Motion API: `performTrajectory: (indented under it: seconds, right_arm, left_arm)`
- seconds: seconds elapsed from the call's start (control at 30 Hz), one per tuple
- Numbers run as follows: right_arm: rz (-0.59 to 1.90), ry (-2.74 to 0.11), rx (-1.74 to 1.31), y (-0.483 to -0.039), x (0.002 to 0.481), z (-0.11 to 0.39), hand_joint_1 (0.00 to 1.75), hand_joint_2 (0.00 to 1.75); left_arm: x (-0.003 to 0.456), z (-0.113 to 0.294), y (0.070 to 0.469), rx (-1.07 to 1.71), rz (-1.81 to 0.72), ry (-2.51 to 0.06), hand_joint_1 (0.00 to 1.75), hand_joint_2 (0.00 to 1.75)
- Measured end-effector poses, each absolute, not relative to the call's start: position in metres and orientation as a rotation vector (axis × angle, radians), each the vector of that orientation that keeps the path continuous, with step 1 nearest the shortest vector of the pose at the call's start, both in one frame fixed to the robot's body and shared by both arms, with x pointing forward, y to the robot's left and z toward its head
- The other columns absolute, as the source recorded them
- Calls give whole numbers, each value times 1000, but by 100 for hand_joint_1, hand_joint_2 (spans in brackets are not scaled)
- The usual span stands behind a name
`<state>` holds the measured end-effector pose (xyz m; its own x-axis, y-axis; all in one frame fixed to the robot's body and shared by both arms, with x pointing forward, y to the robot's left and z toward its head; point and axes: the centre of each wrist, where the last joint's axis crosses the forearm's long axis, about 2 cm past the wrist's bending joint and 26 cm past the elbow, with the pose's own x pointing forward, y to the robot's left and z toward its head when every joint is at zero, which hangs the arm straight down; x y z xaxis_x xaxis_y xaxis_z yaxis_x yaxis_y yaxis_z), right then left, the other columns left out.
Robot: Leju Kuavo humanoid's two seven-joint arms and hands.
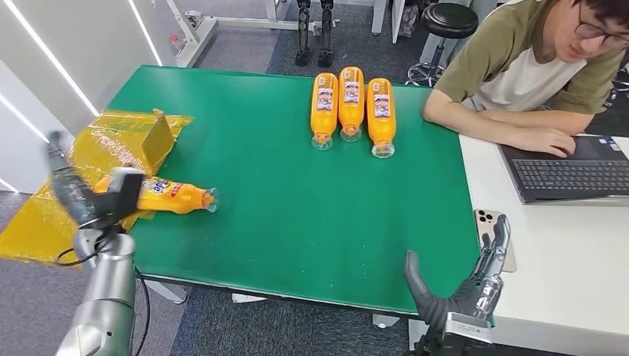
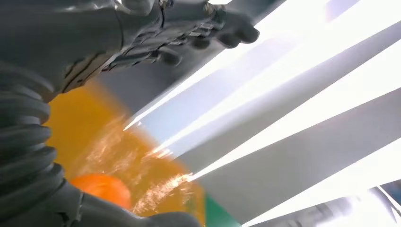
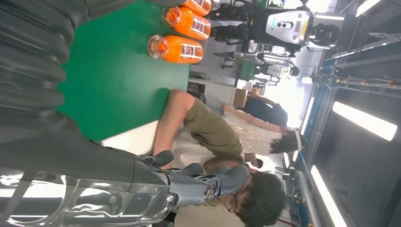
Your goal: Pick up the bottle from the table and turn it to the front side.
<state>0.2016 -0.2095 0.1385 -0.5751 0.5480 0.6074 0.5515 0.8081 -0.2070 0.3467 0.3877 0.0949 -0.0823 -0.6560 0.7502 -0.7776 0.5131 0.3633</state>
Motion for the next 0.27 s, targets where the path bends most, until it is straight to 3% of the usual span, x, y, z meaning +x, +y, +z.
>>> performTrajectory:
  seconds: [0.07, 0.13, 0.27]
  right_arm:
    - [-7, -2308, -801, -209, 202, 138, 0, 175]
    - [0, -2309, -802, -208, 202, 138, 0, 175]
    - [24, -2315, -812, -208, 202, 138, 0, 175]
  left_arm:
    - [340, 100, 380, 1035, 734, -1752, 0, 175]
    - [334, 108, 361, 858, 1066, -1731, 0, 175]
    - [325, 135, 321, 763, 1117, -1853, 0, 175]
